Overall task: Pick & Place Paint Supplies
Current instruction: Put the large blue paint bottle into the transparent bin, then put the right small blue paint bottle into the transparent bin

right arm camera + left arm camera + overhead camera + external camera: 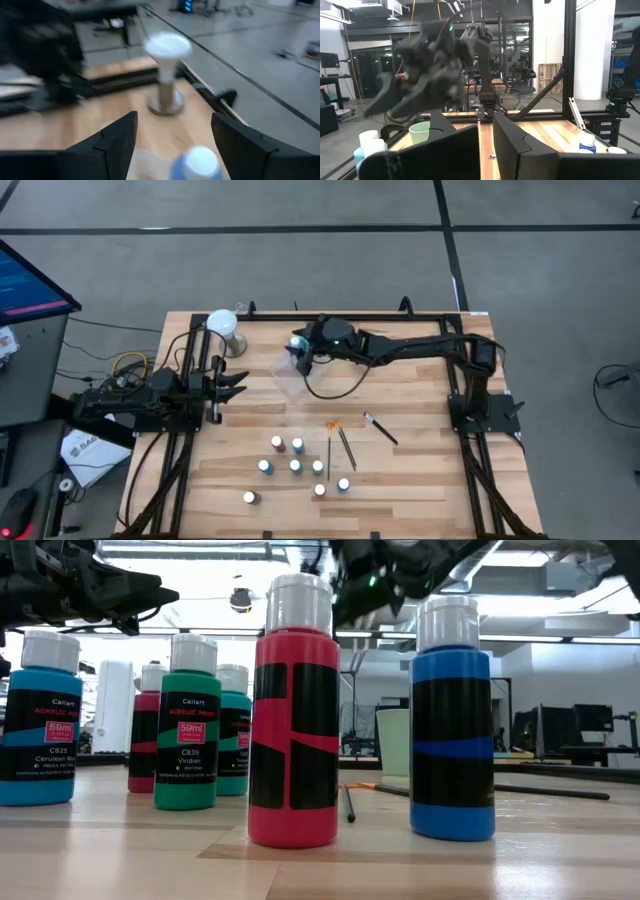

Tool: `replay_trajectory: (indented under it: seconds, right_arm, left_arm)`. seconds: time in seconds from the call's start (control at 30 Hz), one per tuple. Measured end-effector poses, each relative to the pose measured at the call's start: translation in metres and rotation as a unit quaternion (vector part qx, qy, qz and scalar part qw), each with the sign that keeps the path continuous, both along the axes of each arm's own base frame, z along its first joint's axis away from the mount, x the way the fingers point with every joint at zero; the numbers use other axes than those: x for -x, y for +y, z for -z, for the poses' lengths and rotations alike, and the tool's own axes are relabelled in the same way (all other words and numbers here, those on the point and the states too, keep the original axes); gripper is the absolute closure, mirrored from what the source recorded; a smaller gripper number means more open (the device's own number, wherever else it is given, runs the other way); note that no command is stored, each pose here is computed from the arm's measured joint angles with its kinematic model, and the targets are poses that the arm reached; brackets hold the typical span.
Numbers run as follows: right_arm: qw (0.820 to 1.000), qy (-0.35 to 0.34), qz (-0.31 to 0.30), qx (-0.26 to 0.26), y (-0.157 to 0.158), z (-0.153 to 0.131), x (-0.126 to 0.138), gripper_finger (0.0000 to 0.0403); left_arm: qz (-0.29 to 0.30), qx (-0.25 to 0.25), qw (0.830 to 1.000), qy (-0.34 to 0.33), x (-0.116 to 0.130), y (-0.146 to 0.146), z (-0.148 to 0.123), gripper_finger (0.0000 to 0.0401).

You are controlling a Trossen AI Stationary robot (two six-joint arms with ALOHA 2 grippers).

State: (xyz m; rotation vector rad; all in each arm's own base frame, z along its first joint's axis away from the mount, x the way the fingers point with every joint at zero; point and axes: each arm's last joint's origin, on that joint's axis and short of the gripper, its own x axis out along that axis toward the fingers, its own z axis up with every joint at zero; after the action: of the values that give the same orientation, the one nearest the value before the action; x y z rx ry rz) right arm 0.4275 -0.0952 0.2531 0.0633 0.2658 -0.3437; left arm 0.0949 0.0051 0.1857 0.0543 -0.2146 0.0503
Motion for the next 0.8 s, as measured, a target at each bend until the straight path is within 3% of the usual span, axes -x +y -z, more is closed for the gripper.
replay_trajectory:
  seconds: [0.23,0.47,0.63,0.8]
  right_arm:
    - [0.995,-0.063,-0.068,0.02,0.031,-0.068,0.029,0.0154]
    - [0.98,-0.052,-0.191,-0.023,0.078,-0.112,0.07,0.0154]
    - [0.963,0.005,-0.262,-0.057,0.116,-0.121,0.098,0.0154]
    - [0.941,0.106,-0.284,-0.148,0.157,-0.11,0.121,0.0154]
  left_arm:
    - [0.0,0.0,1.0,0.0,0.0,0.0,0.0,0.04]
    - [0.0,0.0,1.0,-0.004,0.0,0.0,-0.001,0.04]
    - [0.0,0.0,1.0,-0.004,0.0,0.0,-0.001,0.04]
    - [0.0,0.0,1.0,-0.004,0.0,0.0,-0.001,0.04]
